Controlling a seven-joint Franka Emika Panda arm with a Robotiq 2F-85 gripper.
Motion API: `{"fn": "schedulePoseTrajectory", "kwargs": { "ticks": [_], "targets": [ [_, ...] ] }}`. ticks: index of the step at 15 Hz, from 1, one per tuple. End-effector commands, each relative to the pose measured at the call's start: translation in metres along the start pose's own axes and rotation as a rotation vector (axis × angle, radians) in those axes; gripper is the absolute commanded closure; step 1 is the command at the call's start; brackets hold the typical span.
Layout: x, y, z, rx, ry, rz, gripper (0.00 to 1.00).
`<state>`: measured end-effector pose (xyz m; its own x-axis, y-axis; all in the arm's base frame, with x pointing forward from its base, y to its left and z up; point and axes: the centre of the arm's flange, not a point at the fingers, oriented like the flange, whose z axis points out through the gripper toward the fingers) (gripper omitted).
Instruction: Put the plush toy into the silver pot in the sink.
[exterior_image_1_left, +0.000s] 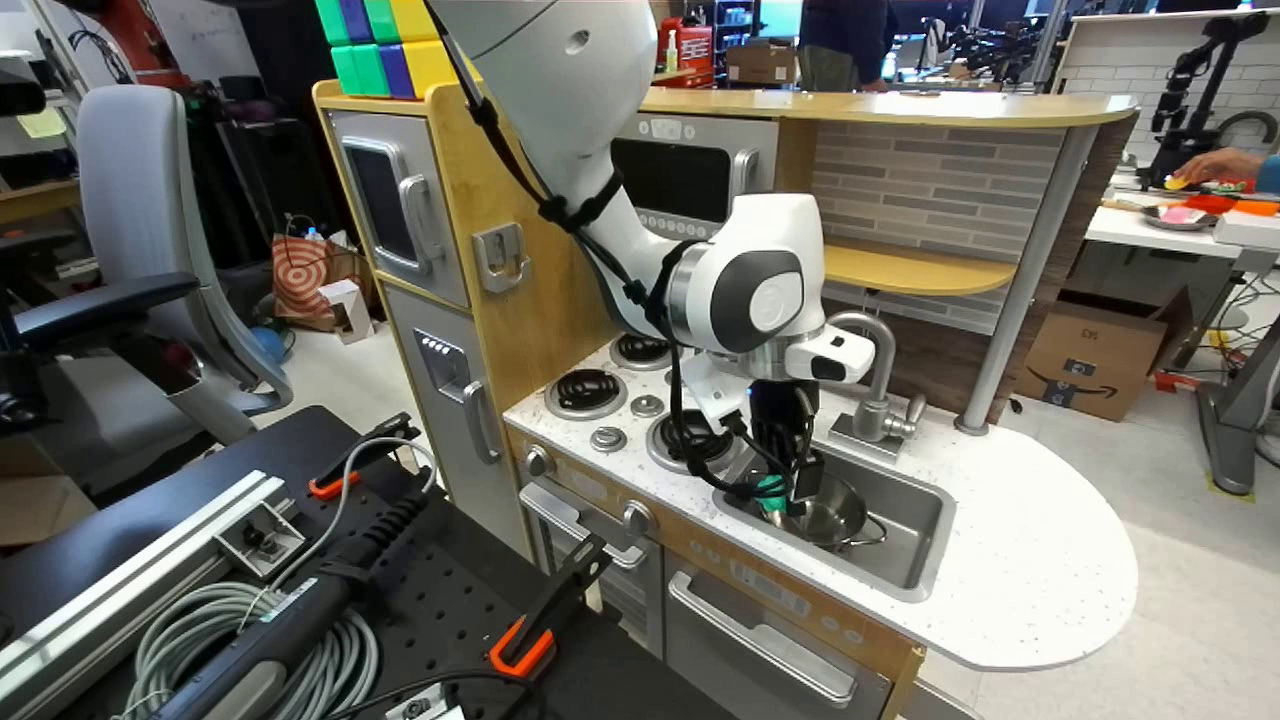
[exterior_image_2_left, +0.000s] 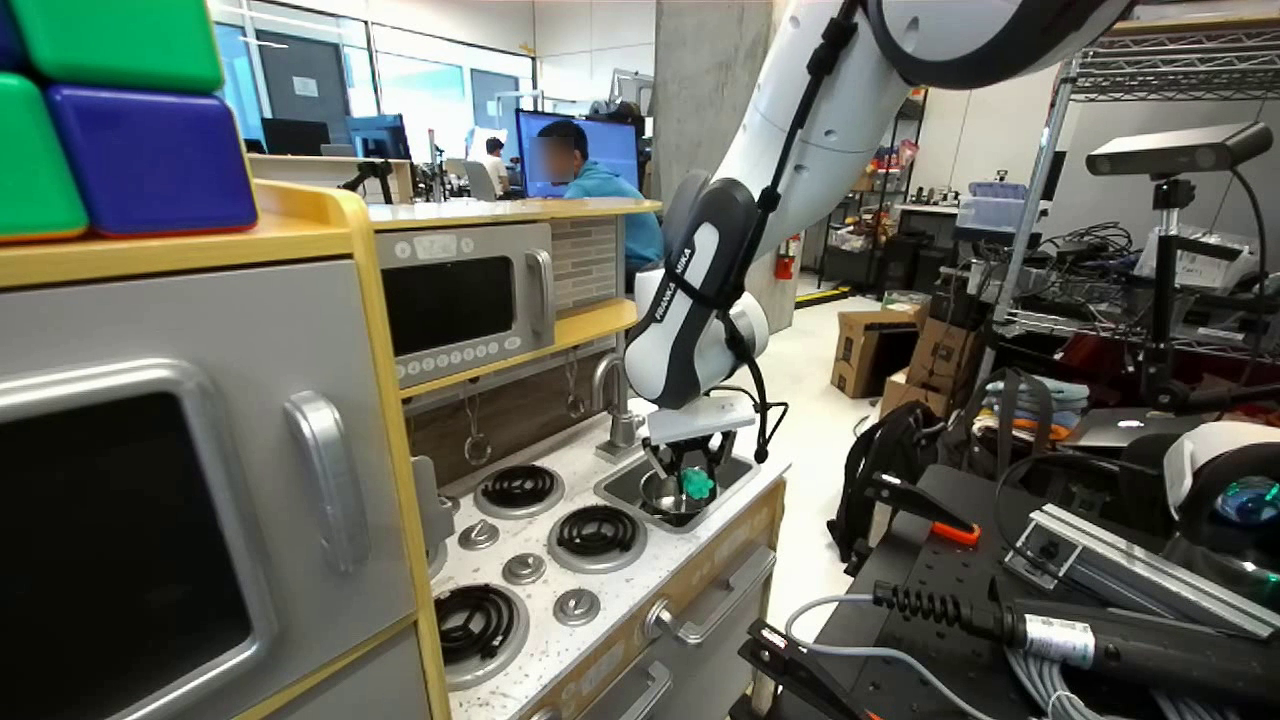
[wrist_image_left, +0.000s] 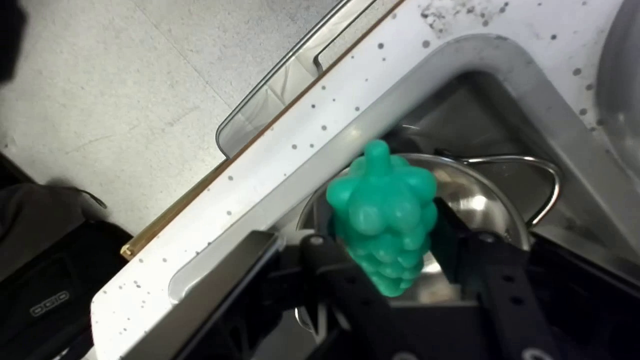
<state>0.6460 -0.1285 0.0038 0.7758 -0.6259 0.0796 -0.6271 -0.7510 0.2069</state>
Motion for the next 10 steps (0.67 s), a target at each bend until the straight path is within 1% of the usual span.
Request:
{"fn": "schedulePoseTrajectory", "kwargs": {
  "ticks": [1, 4, 6, 7, 8, 9, 10],
  "targets": [
    [0.026, -0.021, 0.013, -0.029, -0.037, 0.109, 0.76],
    [0.037, -0.035, 0.018, -0.049, -0.042, 0.187, 0.76],
    [0.044, -0.041, 0.019, -0.049, -0.051, 0.238, 0.76],
    [0.045, -0.043, 0.019, -0.045, -0.056, 0.256, 0.56],
    [0.045, -0.044, 0.019, -0.049, -0.062, 0.265, 0.27],
    [0.044, -0.046, 0.016, -0.043, -0.059, 0.264, 0.27],
    [0.043, -0.047, 0.015, -0.034, -0.067, 0.264, 0.24]
  ]
}}
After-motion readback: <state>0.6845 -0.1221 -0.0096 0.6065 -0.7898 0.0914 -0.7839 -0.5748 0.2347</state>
